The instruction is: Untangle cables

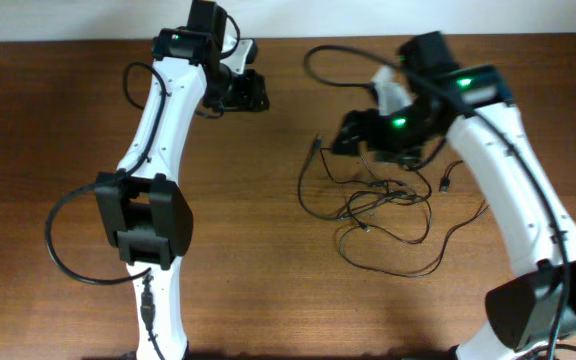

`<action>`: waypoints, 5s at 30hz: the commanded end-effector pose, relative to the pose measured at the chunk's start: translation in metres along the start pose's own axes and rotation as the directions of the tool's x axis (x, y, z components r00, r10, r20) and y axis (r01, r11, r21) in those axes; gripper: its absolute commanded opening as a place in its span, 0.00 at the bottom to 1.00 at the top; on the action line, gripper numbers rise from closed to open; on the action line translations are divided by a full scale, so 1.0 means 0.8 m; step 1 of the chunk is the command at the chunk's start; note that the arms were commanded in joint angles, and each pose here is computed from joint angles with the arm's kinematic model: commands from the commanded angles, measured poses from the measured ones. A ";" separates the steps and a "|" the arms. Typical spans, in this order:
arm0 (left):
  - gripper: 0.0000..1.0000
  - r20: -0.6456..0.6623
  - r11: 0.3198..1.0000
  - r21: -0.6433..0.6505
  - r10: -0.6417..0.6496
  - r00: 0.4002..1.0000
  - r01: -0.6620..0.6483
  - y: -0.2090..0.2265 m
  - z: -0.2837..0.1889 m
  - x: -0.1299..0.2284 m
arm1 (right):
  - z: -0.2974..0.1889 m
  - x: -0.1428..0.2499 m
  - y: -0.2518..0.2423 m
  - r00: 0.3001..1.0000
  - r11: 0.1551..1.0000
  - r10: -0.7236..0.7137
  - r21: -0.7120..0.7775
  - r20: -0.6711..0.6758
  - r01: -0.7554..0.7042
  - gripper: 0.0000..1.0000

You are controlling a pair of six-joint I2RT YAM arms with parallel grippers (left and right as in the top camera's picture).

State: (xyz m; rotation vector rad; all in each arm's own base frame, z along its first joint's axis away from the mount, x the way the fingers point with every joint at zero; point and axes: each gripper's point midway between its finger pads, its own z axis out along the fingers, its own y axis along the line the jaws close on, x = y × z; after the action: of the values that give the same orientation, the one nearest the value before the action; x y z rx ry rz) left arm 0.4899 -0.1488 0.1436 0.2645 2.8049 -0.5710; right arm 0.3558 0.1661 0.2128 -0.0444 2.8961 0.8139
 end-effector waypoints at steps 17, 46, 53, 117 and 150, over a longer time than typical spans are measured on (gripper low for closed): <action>0.60 0.014 0.836 0.092 0.543 0.840 -0.542 -0.303 0.071 0.088 | -0.106 -0.010 -0.237 0.909 0.871 0.362 0.272 0.208 -0.409 0.92; 0.00 -0.107 0.873 0.155 0.480 0.871 -0.462 -0.267 0.120 0.102 | -0.085 -0.010 -0.182 0.968 0.967 0.226 0.096 0.109 -0.236 0.92; 0.00 0.035 0.873 0.387 0.307 0.951 -0.296 -0.250 -0.012 0.049 | -0.037 -0.022 -0.093 0.996 0.998 0.045 0.034 0.072 -0.048 0.92; 0.36 -0.026 0.994 0.039 0.102 0.994 -0.101 -0.080 -0.036 0.028 | -0.020 -0.043 -0.167 0.953 0.856 0.219 0.427 0.210 -0.291 0.74; 0.38 -0.145 0.887 -0.184 0.402 0.904 -0.424 -0.202 0.251 0.097 | -0.082 -0.017 -0.255 0.909 0.869 0.379 0.272 0.174 -0.414 0.78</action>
State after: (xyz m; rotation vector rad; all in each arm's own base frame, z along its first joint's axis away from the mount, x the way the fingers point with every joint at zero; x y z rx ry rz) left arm 0.4180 -0.3807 0.0179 0.8706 2.7198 -0.2715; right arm 0.3756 -0.0453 0.1654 0.6555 2.9064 0.3745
